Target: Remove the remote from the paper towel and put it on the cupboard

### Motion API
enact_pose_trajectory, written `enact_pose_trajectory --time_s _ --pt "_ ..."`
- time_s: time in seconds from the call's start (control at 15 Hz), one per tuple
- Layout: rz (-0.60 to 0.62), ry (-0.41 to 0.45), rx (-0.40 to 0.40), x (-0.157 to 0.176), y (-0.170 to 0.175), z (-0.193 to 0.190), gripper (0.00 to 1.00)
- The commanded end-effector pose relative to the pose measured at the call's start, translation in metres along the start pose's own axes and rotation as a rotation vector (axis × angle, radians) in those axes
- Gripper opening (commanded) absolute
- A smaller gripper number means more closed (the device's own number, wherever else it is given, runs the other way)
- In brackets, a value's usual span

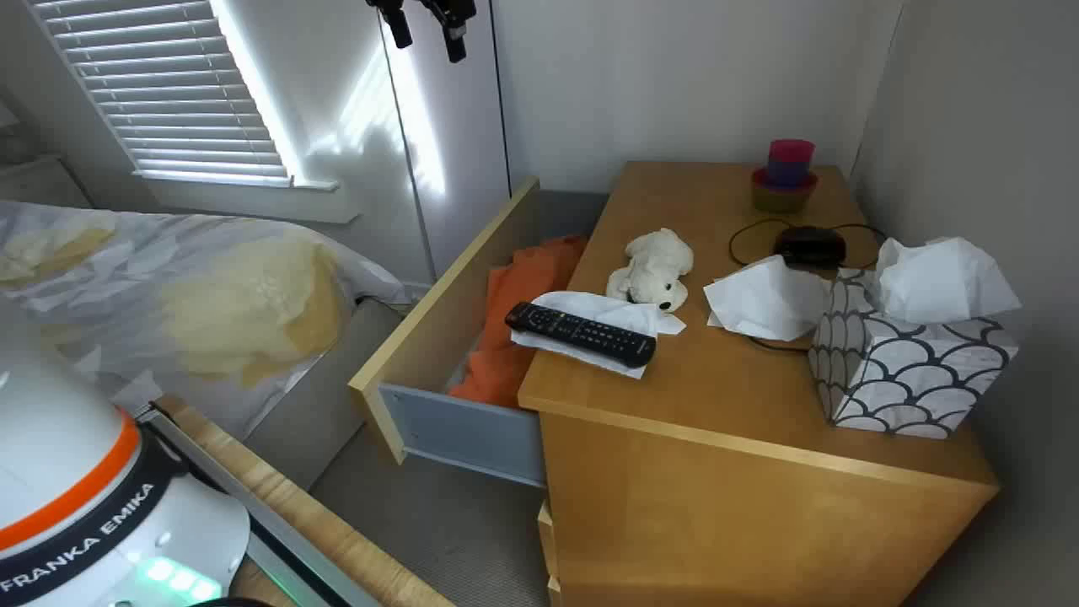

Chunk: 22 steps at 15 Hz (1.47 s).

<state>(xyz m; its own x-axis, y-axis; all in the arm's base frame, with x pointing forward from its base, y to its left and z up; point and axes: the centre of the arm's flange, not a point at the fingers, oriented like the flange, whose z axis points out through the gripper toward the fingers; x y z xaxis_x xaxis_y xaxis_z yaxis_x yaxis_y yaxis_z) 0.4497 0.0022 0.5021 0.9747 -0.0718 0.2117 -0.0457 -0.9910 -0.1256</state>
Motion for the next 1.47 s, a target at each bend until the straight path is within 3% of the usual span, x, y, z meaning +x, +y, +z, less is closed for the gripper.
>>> enact_pose_trajectory --time_s 0.0,0.53,0.93,1.07,1.2,1.4 --pt "0.000 0.000 0.000 0.000 0.000 0.000 1.00" --pt "0.008 -0.021 0.002 0.004 0.003 0.001 1.00" --pt "-0.053 -0.226 -0.185 -0.003 0.084 0.032 1.00" --pt "-0.125 -0.274 -0.218 0.001 0.113 0.050 1.00" --pt "-0.218 -0.333 -0.201 0.005 0.133 0.073 1.00" --pt "-0.332 -0.400 -0.285 0.015 0.147 0.103 1.00"
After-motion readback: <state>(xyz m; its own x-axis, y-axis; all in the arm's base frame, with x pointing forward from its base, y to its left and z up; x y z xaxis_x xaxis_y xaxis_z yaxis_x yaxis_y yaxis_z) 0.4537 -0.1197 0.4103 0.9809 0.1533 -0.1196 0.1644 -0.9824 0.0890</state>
